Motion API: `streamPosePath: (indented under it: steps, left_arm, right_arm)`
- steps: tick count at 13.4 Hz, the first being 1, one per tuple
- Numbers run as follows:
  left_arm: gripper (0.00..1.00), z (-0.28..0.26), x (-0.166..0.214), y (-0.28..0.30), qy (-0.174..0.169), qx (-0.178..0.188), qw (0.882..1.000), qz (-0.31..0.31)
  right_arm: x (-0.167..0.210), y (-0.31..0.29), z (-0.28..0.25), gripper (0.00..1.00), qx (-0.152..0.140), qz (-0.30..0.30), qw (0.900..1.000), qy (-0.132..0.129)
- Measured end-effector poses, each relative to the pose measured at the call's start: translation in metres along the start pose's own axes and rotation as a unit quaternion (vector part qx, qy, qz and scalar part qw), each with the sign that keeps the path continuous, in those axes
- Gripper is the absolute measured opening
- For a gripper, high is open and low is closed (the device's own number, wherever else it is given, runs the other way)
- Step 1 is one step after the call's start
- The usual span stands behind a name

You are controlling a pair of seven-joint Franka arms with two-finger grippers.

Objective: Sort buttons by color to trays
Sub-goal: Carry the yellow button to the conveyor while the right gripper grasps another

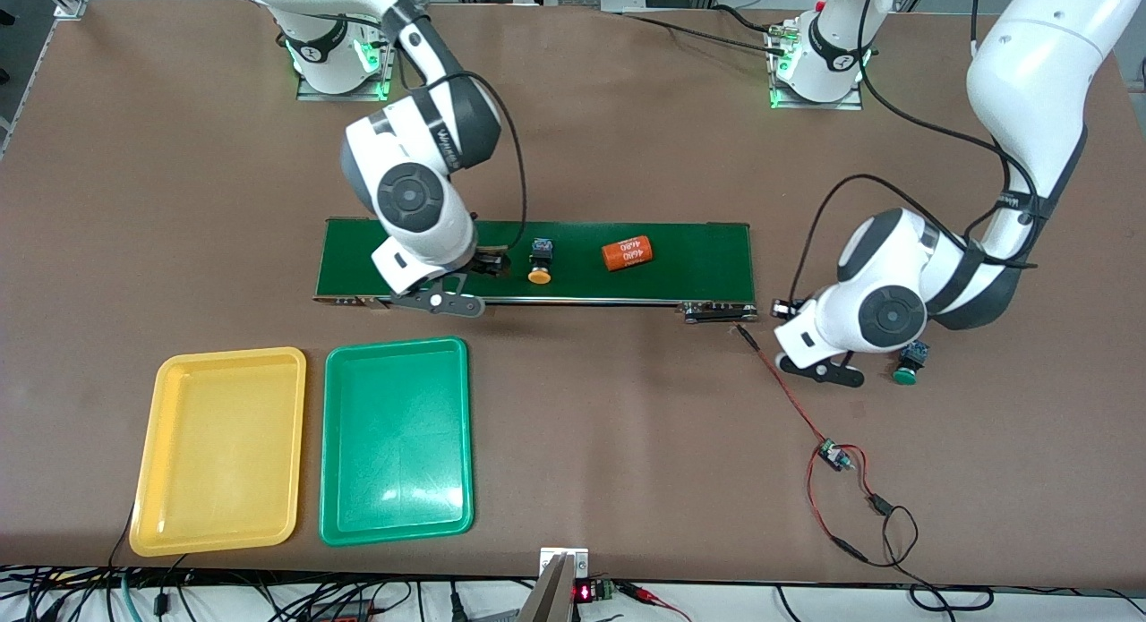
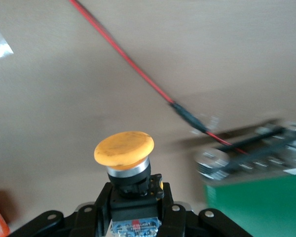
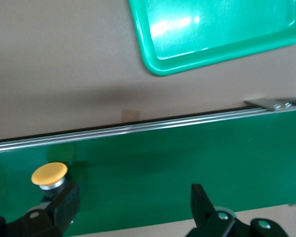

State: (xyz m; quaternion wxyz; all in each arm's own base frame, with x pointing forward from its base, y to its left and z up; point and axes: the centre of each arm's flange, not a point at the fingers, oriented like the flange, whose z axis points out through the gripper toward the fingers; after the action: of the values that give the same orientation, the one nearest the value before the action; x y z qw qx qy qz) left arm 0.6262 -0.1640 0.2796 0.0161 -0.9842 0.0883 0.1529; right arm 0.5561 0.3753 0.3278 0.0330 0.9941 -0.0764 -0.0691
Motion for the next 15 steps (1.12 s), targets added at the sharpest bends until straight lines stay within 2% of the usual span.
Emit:
streamPosePath:
  steps: [3,7,11,13,14,15]
  left_arm:
    - [0.41,-0.021,-0.022,0.045,-0.022,-0.017,0.999,-0.018]
    - [0.41,0.009,-0.040,0.070,-0.053,-0.010,0.998,-0.030]
    - [0.41,0.030,-0.049,0.088,-0.053,-0.026,0.998,-0.035]
    - [0.41,0.048,-0.056,0.099,-0.051,-0.031,0.998,-0.034]
    - [0.41,0.054,-0.058,0.101,-0.052,-0.031,0.998,-0.033]
    - [0.41,0.057,-0.060,0.103,-0.053,-0.031,0.998,-0.032]
  right_arm:
    - [-0.019,-0.030,0.026,1.00,-0.006,0.016,1.000,0.004]
    - [-0.037,-0.057,0.056,1.00,-0.014,-0.002,1.000,0.007]
    - [-0.032,-0.053,0.066,1.00,-0.020,0.000,1.000,0.004]
    - [-0.032,-0.051,0.074,0.88,-0.026,-0.003,1.000,-0.001]
    - [-0.032,-0.051,0.078,0.86,-0.028,-0.008,1.000,-0.003]
    - [-0.032,-0.050,0.082,0.77,-0.030,-0.009,0.999,-0.004]
